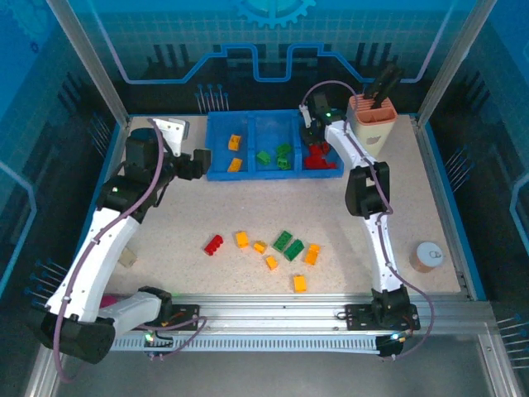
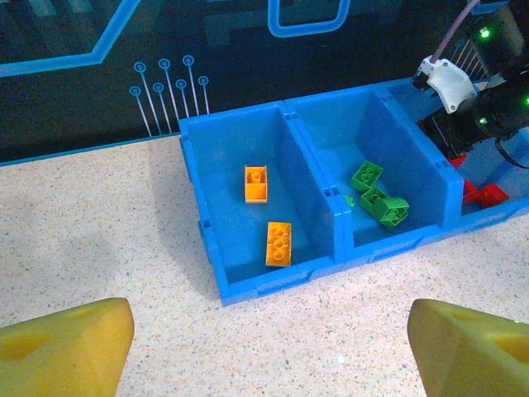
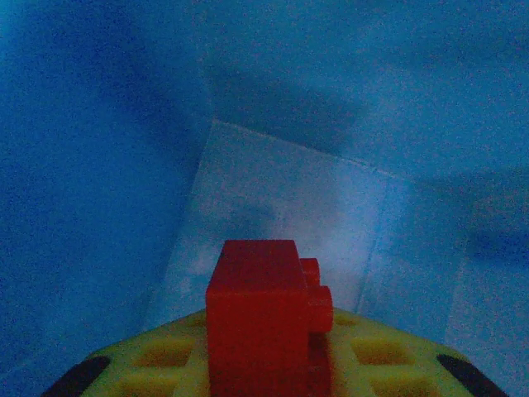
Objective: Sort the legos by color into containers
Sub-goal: Place the lego in the container, then pick up the lego from the bottom-center of the table.
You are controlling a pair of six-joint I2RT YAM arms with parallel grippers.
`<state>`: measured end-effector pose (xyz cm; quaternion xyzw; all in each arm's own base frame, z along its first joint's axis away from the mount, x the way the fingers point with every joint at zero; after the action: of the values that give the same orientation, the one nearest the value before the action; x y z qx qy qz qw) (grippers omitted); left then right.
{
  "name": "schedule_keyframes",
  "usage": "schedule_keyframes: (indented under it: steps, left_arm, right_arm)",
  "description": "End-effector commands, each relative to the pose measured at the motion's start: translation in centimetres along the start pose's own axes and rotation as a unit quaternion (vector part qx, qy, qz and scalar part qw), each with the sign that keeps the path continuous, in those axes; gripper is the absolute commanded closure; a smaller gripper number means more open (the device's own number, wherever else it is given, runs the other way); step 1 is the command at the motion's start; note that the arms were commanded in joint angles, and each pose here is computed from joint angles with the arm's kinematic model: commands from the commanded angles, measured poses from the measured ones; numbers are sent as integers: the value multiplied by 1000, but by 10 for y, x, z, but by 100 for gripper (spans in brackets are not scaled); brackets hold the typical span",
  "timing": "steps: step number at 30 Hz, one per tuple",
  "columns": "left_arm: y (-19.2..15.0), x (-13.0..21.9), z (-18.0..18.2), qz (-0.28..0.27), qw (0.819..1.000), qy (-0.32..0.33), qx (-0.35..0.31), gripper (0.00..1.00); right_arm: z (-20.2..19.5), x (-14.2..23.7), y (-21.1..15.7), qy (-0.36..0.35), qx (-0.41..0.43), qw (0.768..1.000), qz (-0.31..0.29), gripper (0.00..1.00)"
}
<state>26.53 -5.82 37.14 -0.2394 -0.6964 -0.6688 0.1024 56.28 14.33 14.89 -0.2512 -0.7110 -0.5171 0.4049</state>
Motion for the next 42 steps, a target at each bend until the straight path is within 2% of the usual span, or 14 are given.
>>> schedule_keyframes:
  steps: [1,6,10,15,19,24,30,32,34,36,39,42]
  left_arm:
    - [0,3,3,5,1000,9,-5,12]
    - [2,2,2,2,1000,2,2,11]
    - [1,1,2,2,1000,2,3,10]
    - [2,2,1,-9,1000,-5,5,9]
    - [4,3,1,-22,1000,-5,1,8]
    - [3,8,1,-32,999,-2,2,6]
    - [-2,26,2,-39,999,1,8,3]
    - [-5,36,3,-45,999,3,5,2]
    - [-9,48,4,-49,999,10,2,1]
    - [-14,60,6,-53,998,18,0,1]
    - [-22,79,10,-64,997,32,1,1]
    - [-35,94,11,-76,996,36,7,1]
  right_arm:
    - [-10,2,4,-10,1,1000,-4,66]
    - [-14,16,8,-10,-1,1000,-13,57]
    - [-16,39,14,-8,0,1000,-29,55]
    - [-15,89,18,2,-9,998,-56,52]
    - [-7,145,18,17,-14,995,-93,49]
    - [33,193,1,89,-12,990,-110,42]
    - [120,223,-38,187,40,976,-103,38]
    - [162,232,-56,235,154,953,-117,33]
    - [194,237,-76,233,271,923,-141,30]
    - [219,245,-94,274,356,881,-149,30]
    - [248,252,-125,343,473,795,-165,28]
    - [272,252,-148,368,542,729,-198,23]
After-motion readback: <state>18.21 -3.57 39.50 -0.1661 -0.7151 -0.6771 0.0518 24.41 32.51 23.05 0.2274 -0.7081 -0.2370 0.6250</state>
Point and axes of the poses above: each hand's point on the last joint's axis, 136 mm out from that joint toward the fingers, its own x axis back along the fingers, its own z axis along the line the jaws close on, y = z × x, the point moved 9 cm from there along x, back along the fingers, and after that the axes turned 3 degrees about x, right-handed, at the moved point
